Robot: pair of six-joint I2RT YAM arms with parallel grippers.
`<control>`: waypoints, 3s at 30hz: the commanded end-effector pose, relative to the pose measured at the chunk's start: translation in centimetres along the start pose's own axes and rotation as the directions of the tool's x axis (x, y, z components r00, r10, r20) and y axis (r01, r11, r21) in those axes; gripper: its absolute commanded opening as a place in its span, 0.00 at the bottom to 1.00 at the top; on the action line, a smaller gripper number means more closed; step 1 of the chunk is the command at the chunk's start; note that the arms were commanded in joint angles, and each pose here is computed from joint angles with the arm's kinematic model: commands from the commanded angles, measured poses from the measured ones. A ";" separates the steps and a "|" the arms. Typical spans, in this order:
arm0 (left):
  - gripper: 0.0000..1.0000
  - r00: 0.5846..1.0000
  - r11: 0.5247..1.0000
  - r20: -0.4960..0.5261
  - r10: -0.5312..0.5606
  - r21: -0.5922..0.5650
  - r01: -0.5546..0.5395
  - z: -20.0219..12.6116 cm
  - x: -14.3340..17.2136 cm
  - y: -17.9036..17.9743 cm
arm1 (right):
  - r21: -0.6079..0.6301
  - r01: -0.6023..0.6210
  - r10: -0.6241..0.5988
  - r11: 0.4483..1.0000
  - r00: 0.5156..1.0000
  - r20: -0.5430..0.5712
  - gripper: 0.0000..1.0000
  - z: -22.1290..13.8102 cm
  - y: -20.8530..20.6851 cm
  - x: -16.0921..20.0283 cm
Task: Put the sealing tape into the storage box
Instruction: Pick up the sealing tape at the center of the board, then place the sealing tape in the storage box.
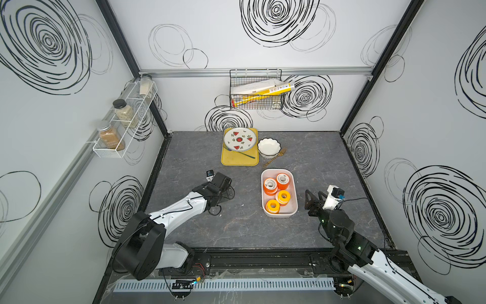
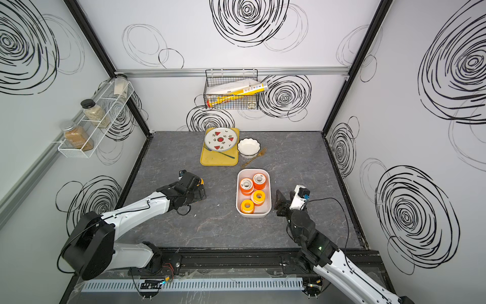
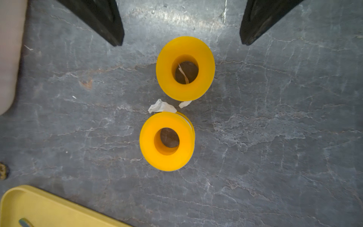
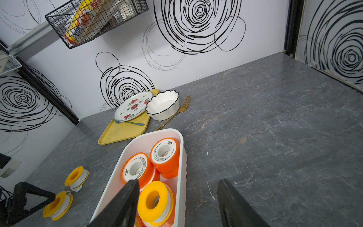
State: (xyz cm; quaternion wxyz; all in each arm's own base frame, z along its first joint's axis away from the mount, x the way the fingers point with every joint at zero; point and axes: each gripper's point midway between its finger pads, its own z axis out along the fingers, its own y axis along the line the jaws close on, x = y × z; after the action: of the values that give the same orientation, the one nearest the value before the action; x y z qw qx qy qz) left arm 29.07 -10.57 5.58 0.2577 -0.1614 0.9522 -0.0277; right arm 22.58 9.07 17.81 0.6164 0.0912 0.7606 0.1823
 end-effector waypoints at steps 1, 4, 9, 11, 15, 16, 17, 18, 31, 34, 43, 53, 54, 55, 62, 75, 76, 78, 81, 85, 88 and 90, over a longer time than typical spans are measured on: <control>0.99 1.000 1.000 0.012 -0.003 0.000 0.003 1.1 -0.1 -0.4 | 0.022 0.002 -0.002 1.000 1.000 -0.004 0.68 0.0 -0.6 0.4; 0.98 1.000 1.000 -0.007 0.007 -0.020 -0.007 2.1 0.3 -0.3 | 0.022 0.001 -0.001 1.000 1.000 -0.004 0.68 0.0 -0.6 0.4; 0.95 0.999 0.999 -0.029 0.018 -0.047 -0.020 3.3 0.9 0.0 | 0.024 0.000 0.000 1.000 1.000 -0.004 0.69 0.0 -0.7 0.5; 0.94 0.999 0.998 -0.030 0.022 -0.061 -0.024 3.6 0.8 0.2 | 0.023 -0.001 0.001 1.000 1.000 -0.003 0.69 -0.1 -0.7 0.4; 0.90 0.999 0.996 -0.026 0.019 -0.085 -0.021 3.9 0.6 0.7 | 0.024 -0.003 0.003 1.000 1.000 -0.001 0.69 -0.1 -0.7 0.4; 0.89 0.999 0.996 -0.026 0.019 -0.087 -0.021 4.0 0.5 0.8 | 0.024 -0.003 0.003 1.000 1.000 -0.001 0.69 -0.1 -0.7 0.5; 0.88 1.000 0.996 -0.025 0.018 -0.090 -0.021 4.0 0.4 0.8 | 0.025 -0.004 0.004 1.000 1.000 0.000 0.69 -0.1 -0.7 0.4; 0.87 1.000 0.996 -0.023 0.018 -0.092 -0.020 4.1 0.3 0.9 | 0.025 -0.002 0.002 1.000 1.000 -0.002 0.69 -0.1 -0.7 0.5; 0.75 1.000 0.995 -0.012 0.029 -0.094 -0.030 4.7 -0.8 0.4 | 0.027 -0.007 0.007 1.000 1.000 0.001 0.69 -0.1 -0.8 0.4; 0.75 1.000 0.994 0.000 0.027 -0.108 -0.027 4.7 -1.1 0.7 | 0.026 -0.007 0.007 1.000 1.000 0.001 0.69 -0.1 -0.8 0.4; 0.67 1.000 0.995 0.006 0.026 -0.097 -0.025 4.6 -1.5 0.4 | 0.027 -0.007 0.007 1.000 1.000 0.000 0.70 -0.1 -0.8 0.5; 0.58 1.000 0.998 0.014 0.014 -0.068 -0.013 3.6 -1.6 0.0 | 0.025 -0.009 0.009 1.000 1.000 0.003 0.70 -0.1 -0.8 0.4; 0.59 1.000 0.998 0.015 0.015 -0.061 -0.014 3.4 -1.7 -0.1 | 0.025 -0.009 0.008 1.000 1.000 0.003 0.70 -0.1 -0.8 0.4; 0.59 1.000 0.999 0.019 0.020 -0.051 -0.019 3.1 -1.7 -0.5 | 0.024 -0.009 0.009 1.000 1.000 0.003 0.70 -0.1 -0.8 0.4; 0.58 0.998 0.999 0.043 0.048 0.001 -0.048 0.4 -2.0 -2.6 | 0.025 -0.009 0.009 1.000 1.000 0.003 0.70 -0.1 -0.8 0.4; 0.58 0.974 0.953 0.116 0.197 0.209 -0.218 -5.9 -3.4 -13.0 | 0.027 -0.009 0.009 1.000 1.000 0.003 0.70 -0.1 -0.9 0.5; 0.58 0.971 0.948 0.121 0.208 0.220 -0.231 -6.1 -3.4 -14.0 | 0.026 -0.011 0.011 1.000 1.000 0.003 0.70 -0.1 -0.8 0.5; 0.58 0.965 0.935 0.120 0.233 0.246 -0.256 -6.4 -3.3 -16.1 | 0.027 -0.010 0.010 1.000 1.000 0.002 0.70 -0.1 -0.9 0.5; 0.58 0.956 0.914 0.115 0.271 0.281 -0.293 -6.5 -3.0 -19.3 | 0.027 -0.010 0.010 1.000 1.000 0.003 0.70 -0.1 -0.9 0.5; 0.58 0.940 0.890 0.117 0.319 0.305 -0.340 -6.0 -2.5 -23.2 | 0.028 -0.010 0.010 1.000 1.000 0.002 0.70 -0.1 -0.9 0.5; 0.58 0.931 0.877 0.108 0.349 0.312 -0.366 -5.3 -1.9 -25.7 | 0.027 -0.011 0.011 1.000 1.000 0.003 0.70 -0.1 -0.9 0.5; 0.58 0.924 0.866 0.109 0.367 0.323 -0.382 -4.8 -1.6 -27.3 | 0.027 -0.010 0.010 1.000 1.000 0.003 0.70 -0.1 -0.9 0.5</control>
State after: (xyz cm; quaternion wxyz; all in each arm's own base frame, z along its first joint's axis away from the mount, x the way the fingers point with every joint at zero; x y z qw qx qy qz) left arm 35.75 -34.32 13.89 0.3044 0.0501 0.9420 -0.1323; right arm 22.45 8.82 17.55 0.6155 0.0978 0.7601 0.1839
